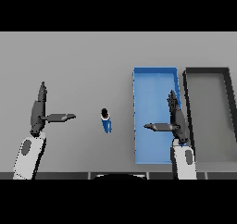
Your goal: Pick up the blue pipe and place it into the blue bin.
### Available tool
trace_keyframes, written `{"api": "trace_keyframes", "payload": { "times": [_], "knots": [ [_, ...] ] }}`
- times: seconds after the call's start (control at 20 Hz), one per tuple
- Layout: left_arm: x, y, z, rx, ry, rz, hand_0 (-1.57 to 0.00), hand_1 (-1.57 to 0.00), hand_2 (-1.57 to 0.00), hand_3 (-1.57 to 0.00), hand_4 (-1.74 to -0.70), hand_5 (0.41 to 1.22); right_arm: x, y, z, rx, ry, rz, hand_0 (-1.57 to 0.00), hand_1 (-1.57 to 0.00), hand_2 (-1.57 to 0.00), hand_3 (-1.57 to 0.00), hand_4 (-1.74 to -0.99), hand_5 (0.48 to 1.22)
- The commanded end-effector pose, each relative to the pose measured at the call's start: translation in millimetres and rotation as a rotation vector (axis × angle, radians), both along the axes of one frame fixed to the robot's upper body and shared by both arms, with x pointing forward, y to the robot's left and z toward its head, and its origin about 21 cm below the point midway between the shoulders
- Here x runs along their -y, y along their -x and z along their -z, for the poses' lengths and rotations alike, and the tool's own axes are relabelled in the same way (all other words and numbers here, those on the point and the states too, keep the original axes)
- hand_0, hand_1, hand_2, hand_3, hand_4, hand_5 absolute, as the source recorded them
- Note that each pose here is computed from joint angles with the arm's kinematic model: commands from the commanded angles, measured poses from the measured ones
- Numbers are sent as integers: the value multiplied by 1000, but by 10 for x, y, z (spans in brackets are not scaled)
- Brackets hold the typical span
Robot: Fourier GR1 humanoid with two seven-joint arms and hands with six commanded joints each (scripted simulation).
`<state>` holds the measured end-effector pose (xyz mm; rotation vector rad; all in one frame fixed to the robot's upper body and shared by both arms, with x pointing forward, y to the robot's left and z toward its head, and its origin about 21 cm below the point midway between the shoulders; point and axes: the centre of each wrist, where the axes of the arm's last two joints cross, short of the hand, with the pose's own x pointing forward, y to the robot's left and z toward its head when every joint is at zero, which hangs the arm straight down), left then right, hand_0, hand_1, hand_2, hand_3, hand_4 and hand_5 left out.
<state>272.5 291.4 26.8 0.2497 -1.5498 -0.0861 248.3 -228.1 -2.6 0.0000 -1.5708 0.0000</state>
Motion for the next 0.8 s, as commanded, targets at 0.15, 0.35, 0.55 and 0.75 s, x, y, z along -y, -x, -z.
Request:
{"api": "trace_keyframes", "payload": {
  "times": [0.15,0.35,0.55,0.75],
  "knots": [
    [-1,-12,-3,6,0,1,1,1,1,1,-1074,591,-2,-12,-2,-1,0,0,1,1,1,1,-1225,617],
    [-182,14,-110,-6,-108,274,1,1,1,1,-1073,590,46,129,-65,90,148,-103,1,1,1,1,-1224,618],
    [-318,27,-191,-36,-149,405,1,1,1,1,-1078,591,51,231,-115,75,243,-145,1,1,1,1,-1215,618],
    [-302,55,-196,-33,-143,457,1,1,1,1,-1086,605,53,210,-157,61,275,-123,1,1,1,1,-1185,597]
  ]
}}
